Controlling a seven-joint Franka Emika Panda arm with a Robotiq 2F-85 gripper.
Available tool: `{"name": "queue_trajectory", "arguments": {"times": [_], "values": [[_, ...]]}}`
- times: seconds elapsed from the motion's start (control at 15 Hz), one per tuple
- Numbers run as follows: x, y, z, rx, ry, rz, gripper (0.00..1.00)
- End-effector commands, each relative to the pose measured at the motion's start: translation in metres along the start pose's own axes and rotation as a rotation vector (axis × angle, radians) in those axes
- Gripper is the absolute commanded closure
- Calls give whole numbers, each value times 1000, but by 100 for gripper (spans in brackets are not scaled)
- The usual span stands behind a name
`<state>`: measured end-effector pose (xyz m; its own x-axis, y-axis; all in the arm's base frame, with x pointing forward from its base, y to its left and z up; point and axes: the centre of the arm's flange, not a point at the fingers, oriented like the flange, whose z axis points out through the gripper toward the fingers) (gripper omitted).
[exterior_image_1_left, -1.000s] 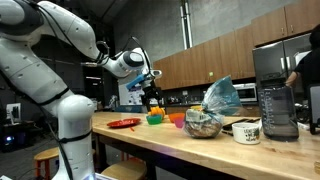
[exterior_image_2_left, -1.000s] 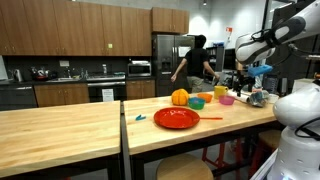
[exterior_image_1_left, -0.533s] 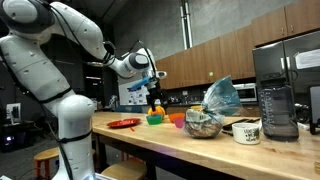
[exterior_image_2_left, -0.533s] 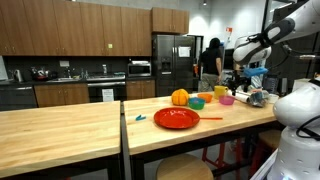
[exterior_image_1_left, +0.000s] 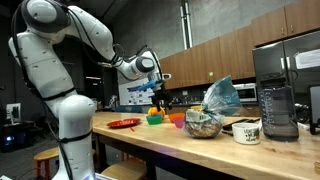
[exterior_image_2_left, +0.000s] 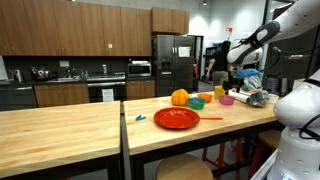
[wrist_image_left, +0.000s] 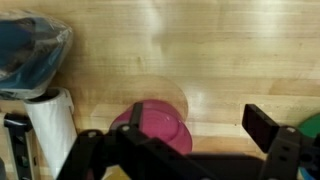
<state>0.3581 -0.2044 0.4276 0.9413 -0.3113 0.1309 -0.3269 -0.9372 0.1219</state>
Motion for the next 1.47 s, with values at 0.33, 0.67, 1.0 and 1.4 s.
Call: {"name": "queue_trajectory", "arguments": {"times": [0.33, 0.67, 1.0, 1.4], "values": [[50, 4, 36, 9, 12, 20, 0], [64, 3, 47, 27, 23, 26, 0], [77, 4, 59, 2, 8, 23, 0], [85, 5, 74, -2, -23, 26, 39]]}}
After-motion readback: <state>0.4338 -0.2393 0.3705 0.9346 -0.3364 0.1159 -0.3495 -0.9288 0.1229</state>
